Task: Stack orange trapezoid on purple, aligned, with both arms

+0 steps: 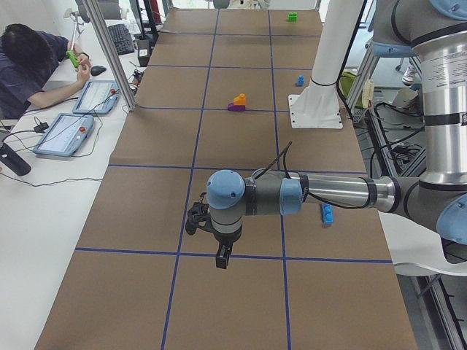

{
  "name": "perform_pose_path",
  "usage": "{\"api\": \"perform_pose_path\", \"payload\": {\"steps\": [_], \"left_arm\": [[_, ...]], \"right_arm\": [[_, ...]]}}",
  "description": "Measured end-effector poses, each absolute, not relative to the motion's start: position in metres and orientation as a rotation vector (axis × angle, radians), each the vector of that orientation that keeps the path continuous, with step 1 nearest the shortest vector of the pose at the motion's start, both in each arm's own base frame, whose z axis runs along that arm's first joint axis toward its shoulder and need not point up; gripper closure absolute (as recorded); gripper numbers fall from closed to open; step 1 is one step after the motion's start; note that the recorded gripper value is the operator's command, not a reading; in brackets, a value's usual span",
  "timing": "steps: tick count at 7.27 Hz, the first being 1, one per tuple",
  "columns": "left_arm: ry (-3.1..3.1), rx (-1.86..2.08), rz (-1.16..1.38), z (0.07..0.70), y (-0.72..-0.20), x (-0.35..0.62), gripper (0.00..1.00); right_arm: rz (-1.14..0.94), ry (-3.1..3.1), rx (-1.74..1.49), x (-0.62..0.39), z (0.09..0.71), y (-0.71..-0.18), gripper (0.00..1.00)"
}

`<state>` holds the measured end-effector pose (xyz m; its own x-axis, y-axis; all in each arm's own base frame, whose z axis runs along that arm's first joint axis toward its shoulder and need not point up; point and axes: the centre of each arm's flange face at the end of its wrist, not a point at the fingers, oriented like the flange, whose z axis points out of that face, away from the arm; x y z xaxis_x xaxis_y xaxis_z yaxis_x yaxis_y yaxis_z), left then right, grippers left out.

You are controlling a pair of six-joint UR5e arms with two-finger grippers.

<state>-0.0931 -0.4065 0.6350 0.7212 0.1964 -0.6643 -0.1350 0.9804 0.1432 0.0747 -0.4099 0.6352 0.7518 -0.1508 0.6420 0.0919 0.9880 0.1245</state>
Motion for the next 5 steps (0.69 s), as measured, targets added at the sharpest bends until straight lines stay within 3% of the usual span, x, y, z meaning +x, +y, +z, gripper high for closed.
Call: {"api": "perform_pose_path", "payload": {"steps": [5], "left_arm": [[0.746, 0.081, 0.180, 0.6369, -0.4066, -0.0918, 0.00]], "right_arm": [[-0.136, -0.711, 0.088, 0.0740, 0.6356, -0.4096, 0.00]]}}
